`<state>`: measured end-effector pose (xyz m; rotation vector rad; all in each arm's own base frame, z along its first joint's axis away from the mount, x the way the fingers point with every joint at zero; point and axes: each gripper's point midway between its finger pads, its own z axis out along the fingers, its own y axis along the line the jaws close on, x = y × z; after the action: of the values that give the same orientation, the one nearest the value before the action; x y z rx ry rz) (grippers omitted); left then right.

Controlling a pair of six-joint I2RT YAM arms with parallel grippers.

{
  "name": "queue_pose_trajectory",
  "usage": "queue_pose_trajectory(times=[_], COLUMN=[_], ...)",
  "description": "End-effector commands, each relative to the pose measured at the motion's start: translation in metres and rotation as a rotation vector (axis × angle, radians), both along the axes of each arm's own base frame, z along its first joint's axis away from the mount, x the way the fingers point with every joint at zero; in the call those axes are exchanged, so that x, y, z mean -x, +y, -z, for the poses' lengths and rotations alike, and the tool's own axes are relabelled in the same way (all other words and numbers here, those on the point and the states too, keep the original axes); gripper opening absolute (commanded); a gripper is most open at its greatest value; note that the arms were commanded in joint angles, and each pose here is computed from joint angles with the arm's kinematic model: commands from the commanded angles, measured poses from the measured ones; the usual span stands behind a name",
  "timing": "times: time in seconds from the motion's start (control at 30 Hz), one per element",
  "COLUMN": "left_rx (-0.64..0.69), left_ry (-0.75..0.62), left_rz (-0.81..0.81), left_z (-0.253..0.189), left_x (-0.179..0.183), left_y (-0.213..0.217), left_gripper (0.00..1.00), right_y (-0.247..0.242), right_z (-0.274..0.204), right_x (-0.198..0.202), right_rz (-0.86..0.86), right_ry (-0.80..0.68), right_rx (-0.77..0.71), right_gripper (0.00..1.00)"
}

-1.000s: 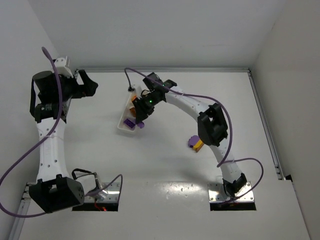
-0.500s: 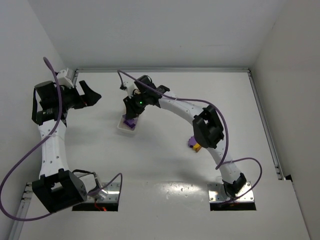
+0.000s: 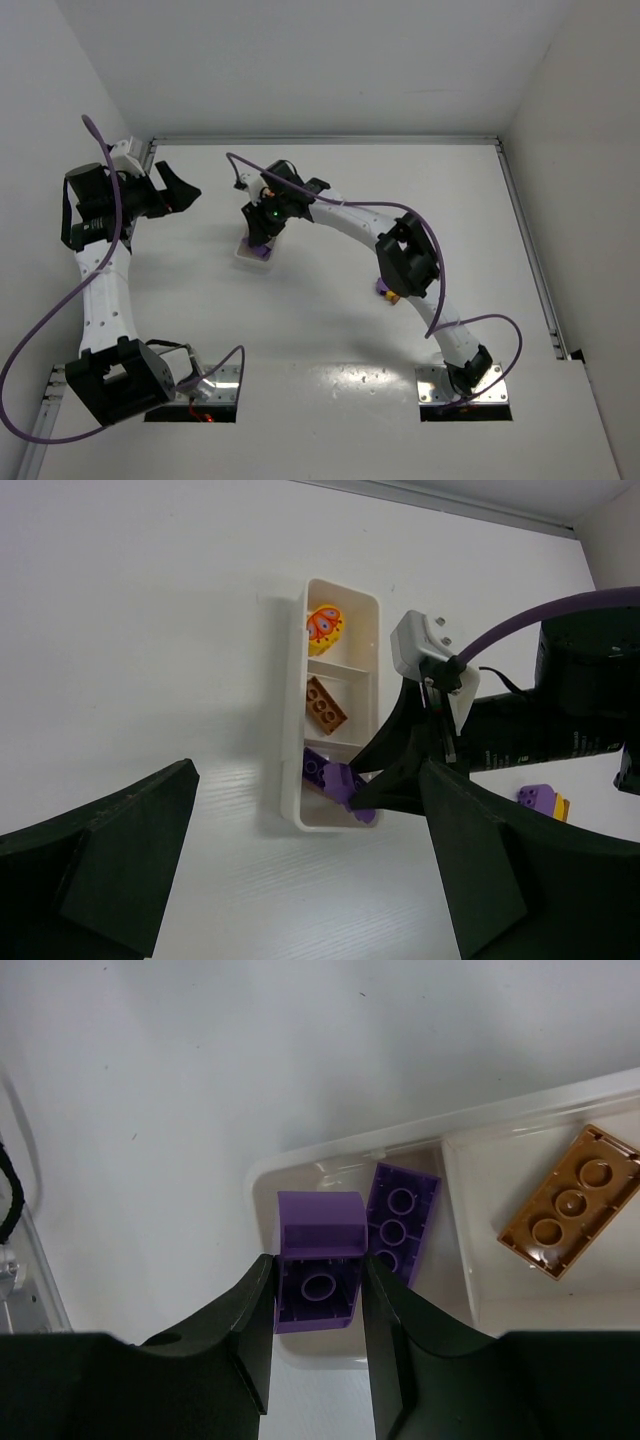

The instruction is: Sort the legos into containers by color

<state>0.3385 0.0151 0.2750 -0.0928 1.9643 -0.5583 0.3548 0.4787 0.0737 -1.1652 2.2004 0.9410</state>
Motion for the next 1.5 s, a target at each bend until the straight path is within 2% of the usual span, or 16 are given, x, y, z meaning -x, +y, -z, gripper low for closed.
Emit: queue_pose_trajectory(times=[0.0, 0.1, 0.13, 0.23, 0.37, 0.53, 0.6, 0.8, 0.93, 0.97, 1.0, 1.07, 1.2, 1.3, 1.33, 1.47], left_rx=[-0.002, -0.010, -0.006, -0.006, -0.003, -0.003, 0.012, 0.104, 0.117, 0.091, 0.030, -0.039, -0.196, -0.333, -0.389, -0.549], left_ry=[-0.050, -0.063, -0.055, -0.055, -0.061, -0.087, -0.133, -0.213, -0.130, -0.125, -0.122, -0.077, -0.027, -0.008, 0.032, -0.043], left_rz=[0.011, 0.022, 0.022, 0.022, 0.019, 0.006, 0.025, 0.089, 0.237, 0.266, 0.364, 0.448, 0.795, 1.017, 1.154, 1.399], left_z=[-0.013, -0.014, -0.011, -0.011, -0.012, -0.019, -0.026, -0.041, -0.013, -0.010, -0.005, 0.015, 0.047, 0.072, 0.101, 0.130], left_x=[-0.002, -0.003, -0.002, -0.002, -0.003, 0.000, 0.002, 0.002, -0.012, -0.015, -0.012, -0.018, -0.003, 0.011, 0.027, 0.048], left_y=[0.001, 0.000, 0.000, 0.000, 0.000, 0.004, 0.002, -0.015, -0.058, -0.068, -0.096, -0.123, -0.219, -0.263, -0.290, -0.344], left_gripper=[1.00, 1.00, 1.00, 1.00, 1.00, 1.00, 1.00, 1.00, 0.99, 0.99, 0.99, 0.99, 0.99, 0.99, 0.99, 1.00], right_y=[0.008, 0.008, 0.007, 0.008, 0.011, 0.006, -0.006, -0.114, -0.205, -0.226, -0.263, -0.304, -0.405, -0.445, -0.451, -0.487], right_z=[-0.019, -0.019, -0.018, -0.018, -0.018, -0.062, -0.107, -0.196, -0.179, -0.196, -0.172, -0.167, -0.149, -0.128, -0.124, -0.119], right_x=[-0.012, -0.013, -0.012, -0.010, -0.006, -0.018, -0.025, -0.045, -0.054, -0.047, -0.048, -0.043, -0.009, 0.015, 0.022, 0.050], right_rz=[0.004, -0.002, -0.002, -0.009, -0.018, 0.017, 0.055, 0.238, 0.394, 0.429, 0.498, 0.594, 0.815, 0.912, 0.926, 1.040], right_ry=[-0.068, -0.075, -0.069, -0.064, -0.064, -0.134, -0.200, -0.314, -0.287, -0.313, -0.279, -0.292, -0.314, -0.262, -0.250, -0.273], right_rx=[-0.036, -0.035, -0.028, -0.033, -0.033, -0.073, -0.113, -0.142, -0.010, -0.026, 0.033, 0.070, 0.174, 0.199, 0.199, 0.212], right_gripper=[0.10, 0.24, 0.35, 0.58, 0.69, 0.72, 0.72, 0.72, 0.72, 0.72, 0.72, 0.72, 0.72, 0.73, 0.73, 0.76])
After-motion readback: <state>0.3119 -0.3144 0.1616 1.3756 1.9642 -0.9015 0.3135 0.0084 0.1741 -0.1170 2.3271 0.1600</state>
